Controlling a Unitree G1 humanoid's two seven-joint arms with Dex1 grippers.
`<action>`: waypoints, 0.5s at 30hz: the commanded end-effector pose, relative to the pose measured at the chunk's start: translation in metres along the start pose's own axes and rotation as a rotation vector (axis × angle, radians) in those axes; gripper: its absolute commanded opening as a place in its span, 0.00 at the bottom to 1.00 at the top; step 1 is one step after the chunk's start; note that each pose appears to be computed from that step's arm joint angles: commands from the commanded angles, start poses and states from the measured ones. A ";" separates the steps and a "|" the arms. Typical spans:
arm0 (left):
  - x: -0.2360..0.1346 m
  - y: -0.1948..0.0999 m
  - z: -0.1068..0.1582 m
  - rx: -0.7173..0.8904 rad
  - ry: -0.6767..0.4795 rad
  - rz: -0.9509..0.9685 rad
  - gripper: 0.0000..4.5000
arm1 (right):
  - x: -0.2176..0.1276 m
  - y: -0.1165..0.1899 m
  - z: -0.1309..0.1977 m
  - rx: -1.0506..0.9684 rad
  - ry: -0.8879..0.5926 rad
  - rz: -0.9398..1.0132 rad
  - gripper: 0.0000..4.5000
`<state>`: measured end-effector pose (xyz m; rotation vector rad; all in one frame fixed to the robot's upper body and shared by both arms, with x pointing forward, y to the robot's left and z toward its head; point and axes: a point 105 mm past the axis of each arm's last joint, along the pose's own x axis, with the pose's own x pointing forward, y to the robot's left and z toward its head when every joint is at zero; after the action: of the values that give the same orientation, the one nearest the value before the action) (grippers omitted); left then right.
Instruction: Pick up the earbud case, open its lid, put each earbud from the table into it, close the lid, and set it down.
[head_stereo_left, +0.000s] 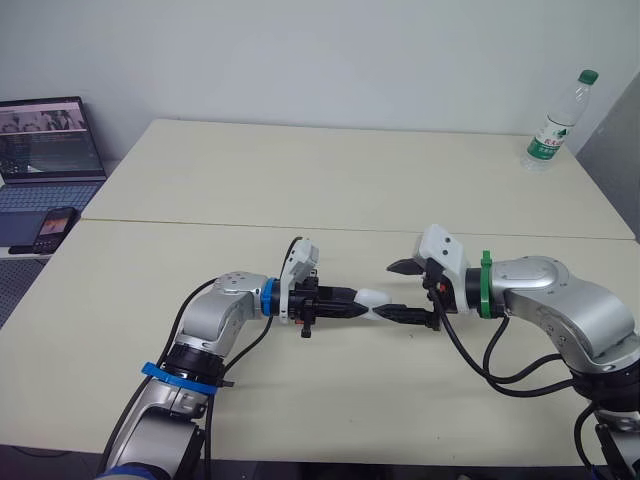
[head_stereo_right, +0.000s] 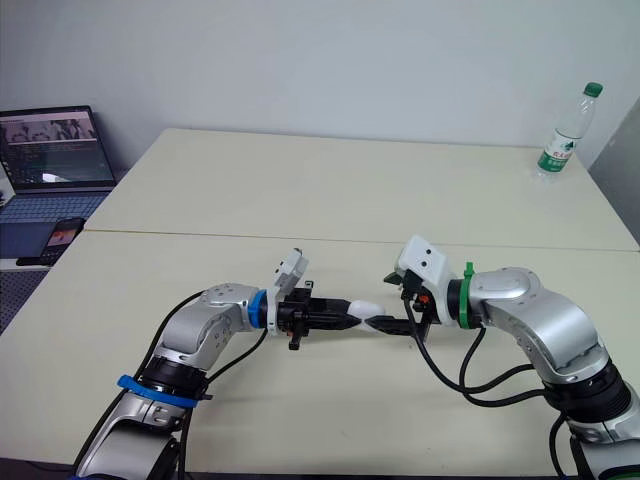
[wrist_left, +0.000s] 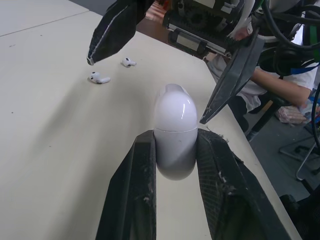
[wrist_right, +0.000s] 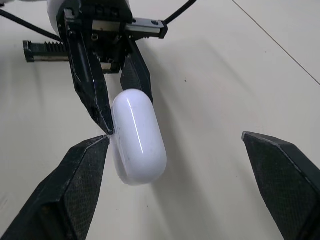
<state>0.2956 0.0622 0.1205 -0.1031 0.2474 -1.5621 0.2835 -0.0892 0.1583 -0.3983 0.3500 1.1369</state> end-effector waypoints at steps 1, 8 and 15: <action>-0.001 -0.004 0.011 0.051 -0.022 -0.014 0.17 | -0.003 -0.003 0.008 -0.049 -0.010 -0.017 0.99; -0.001 -0.005 0.010 0.056 -0.012 -0.013 0.17 | -0.005 -0.014 0.012 -0.027 -0.032 -0.066 0.99; -0.001 -0.005 0.009 0.060 -0.002 -0.017 0.17 | -0.009 -0.026 0.016 -0.021 -0.046 -0.116 0.99</action>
<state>0.2970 0.0653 0.1205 -0.0794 0.2496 -1.5467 0.2925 -0.0907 0.1583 -0.3833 0.3567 1.1127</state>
